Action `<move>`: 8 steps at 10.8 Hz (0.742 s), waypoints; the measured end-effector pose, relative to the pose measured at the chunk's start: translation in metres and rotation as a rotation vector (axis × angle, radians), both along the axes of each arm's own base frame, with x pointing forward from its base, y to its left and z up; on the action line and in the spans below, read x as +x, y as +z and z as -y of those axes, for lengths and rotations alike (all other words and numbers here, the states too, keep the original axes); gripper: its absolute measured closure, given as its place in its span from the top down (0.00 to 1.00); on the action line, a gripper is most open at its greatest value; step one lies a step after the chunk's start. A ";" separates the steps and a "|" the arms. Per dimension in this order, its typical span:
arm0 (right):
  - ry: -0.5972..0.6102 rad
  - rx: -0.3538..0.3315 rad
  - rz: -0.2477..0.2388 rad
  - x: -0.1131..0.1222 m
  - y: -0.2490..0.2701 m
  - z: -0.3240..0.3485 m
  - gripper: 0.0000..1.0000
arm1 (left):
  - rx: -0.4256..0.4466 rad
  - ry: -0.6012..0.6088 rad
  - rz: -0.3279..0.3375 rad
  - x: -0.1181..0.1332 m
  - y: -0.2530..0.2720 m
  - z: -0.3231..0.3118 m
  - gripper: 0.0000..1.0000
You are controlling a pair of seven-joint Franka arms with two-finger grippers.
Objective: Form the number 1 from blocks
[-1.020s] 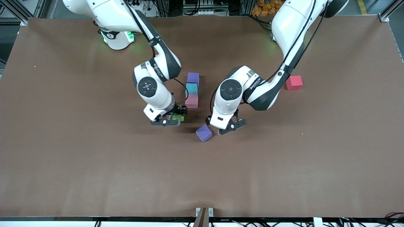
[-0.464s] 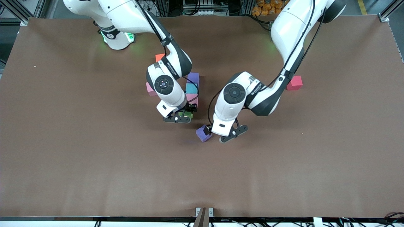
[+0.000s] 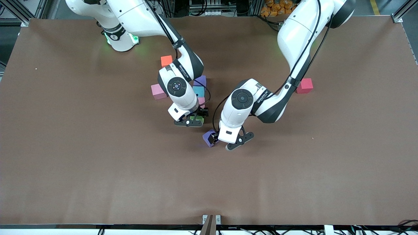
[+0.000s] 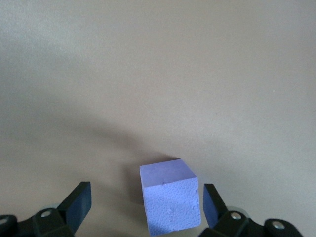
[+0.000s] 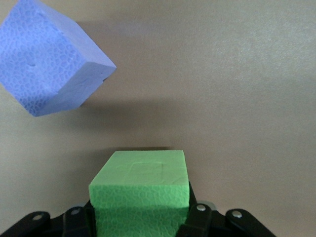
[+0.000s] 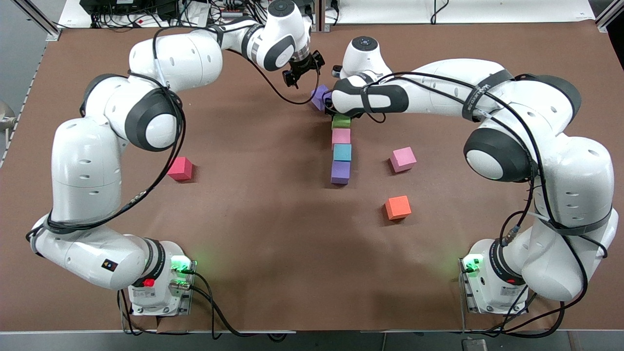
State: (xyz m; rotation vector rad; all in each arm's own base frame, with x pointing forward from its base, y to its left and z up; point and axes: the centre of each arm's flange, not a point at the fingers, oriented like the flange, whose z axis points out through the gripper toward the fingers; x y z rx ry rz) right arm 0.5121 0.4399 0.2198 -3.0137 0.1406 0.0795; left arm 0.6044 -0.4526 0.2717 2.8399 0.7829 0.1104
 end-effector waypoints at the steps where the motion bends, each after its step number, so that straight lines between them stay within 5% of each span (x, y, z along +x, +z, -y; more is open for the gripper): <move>1: 0.001 0.000 0.000 -0.001 0.000 -0.001 0.61 | 0.009 0.009 -0.005 0.004 0.000 -0.006 1.00; 6: 0.004 -0.012 -0.013 -0.004 -0.010 0.000 0.61 | 0.125 -0.045 -0.103 0.014 -0.007 -0.080 1.00; 7: 0.005 -0.016 -0.016 -0.005 -0.013 -0.001 0.64 | 0.152 -0.084 -0.119 0.004 -0.003 -0.100 1.00; 8: 0.006 -0.016 -0.016 -0.006 -0.013 -0.001 0.81 | 0.179 -0.118 -0.136 -0.008 0.002 -0.120 1.00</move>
